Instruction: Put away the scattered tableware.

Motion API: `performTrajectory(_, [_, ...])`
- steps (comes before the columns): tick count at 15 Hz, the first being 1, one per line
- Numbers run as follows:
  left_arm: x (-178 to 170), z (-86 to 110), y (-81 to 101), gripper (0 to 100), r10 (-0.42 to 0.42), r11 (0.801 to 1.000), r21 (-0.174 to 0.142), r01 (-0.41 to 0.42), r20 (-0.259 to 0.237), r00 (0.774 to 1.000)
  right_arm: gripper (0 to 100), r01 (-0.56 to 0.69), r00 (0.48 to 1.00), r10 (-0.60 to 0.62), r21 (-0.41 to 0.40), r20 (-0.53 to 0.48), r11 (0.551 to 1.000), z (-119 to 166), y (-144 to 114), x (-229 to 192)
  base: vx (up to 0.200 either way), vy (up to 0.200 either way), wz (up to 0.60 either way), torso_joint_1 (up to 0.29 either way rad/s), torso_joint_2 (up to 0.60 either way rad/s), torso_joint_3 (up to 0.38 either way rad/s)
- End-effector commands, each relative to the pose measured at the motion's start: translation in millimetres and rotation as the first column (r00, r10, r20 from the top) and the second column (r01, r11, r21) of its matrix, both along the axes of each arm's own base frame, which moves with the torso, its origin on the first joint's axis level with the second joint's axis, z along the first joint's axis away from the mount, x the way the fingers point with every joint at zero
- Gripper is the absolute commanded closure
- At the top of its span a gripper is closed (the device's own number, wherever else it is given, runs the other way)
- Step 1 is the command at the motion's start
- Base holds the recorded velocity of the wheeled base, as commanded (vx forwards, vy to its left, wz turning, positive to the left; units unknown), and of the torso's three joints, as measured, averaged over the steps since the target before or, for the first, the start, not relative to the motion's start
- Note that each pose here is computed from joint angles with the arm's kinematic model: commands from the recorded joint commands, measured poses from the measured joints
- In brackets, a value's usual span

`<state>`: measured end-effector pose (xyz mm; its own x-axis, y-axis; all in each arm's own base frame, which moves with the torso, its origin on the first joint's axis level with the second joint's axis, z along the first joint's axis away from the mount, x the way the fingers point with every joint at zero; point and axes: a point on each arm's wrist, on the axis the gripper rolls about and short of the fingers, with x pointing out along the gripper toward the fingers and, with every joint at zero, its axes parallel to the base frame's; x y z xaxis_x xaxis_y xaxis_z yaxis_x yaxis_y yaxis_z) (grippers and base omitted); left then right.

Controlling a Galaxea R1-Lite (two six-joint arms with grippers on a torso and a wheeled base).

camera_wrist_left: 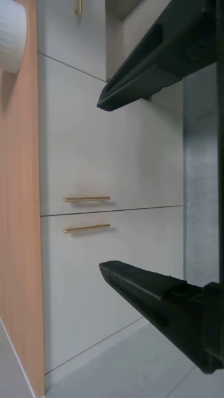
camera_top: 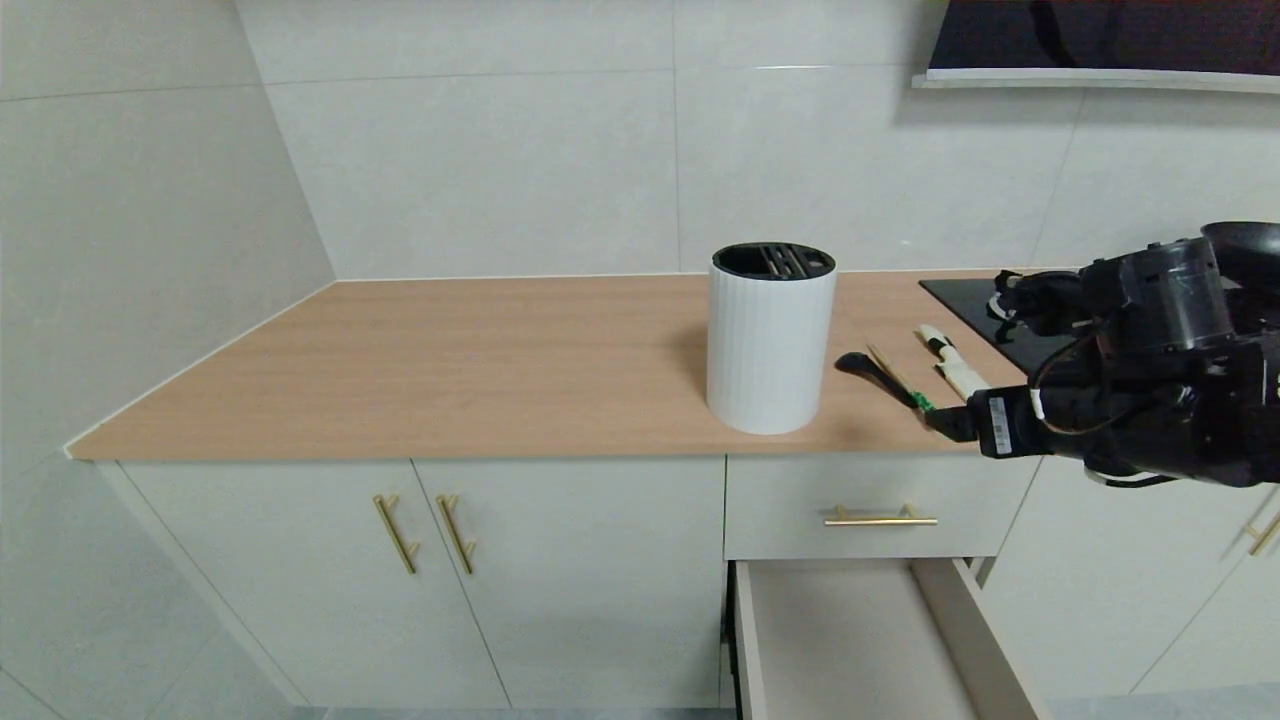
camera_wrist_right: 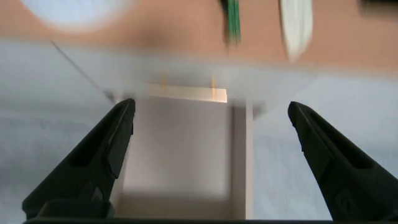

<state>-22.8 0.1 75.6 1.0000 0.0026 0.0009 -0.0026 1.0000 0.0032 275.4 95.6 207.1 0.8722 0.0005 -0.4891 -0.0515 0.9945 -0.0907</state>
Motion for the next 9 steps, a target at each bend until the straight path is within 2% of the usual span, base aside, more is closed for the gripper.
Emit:
performTrajectory(1, [0,0.1,0.0,0,0.001,1.000,0.000,-0.001,0.001,1.000,0,-0.002,1.000,0.002,0.000,0.023,1.000,1,-4,26,0.000,0.000,0.00,0.000,0.00,0.000])
performTrajectory(2, [0,0.1,0.0,0,0.001,1.000,0.000,-0.001,0.001,1.000,0,-0.008,0.999,0.007,0.019,0.048,1.000,2,-3,39,0.000,0.000,0.00,0.000,0.00,0.000])
performTrajectory(5, [0,0.1,0.0,0,0.001,1.000,0.000,-0.001,0.001,1.000,0,0.030,0.999,-0.030,0.004,-0.012,1.000,-25,-12,61,0.000,0.000,0.00,0.000,0.00,0.000])
performTrajectory(9, [0,0.1,0.0,0,0.001,1.000,0.000,-0.001,0.001,1.000,0,0.047,0.998,-0.048,0.024,0.046,0.999,-43,-18,85,0.000,0.000,0.00,0.000,0.00,0.000])
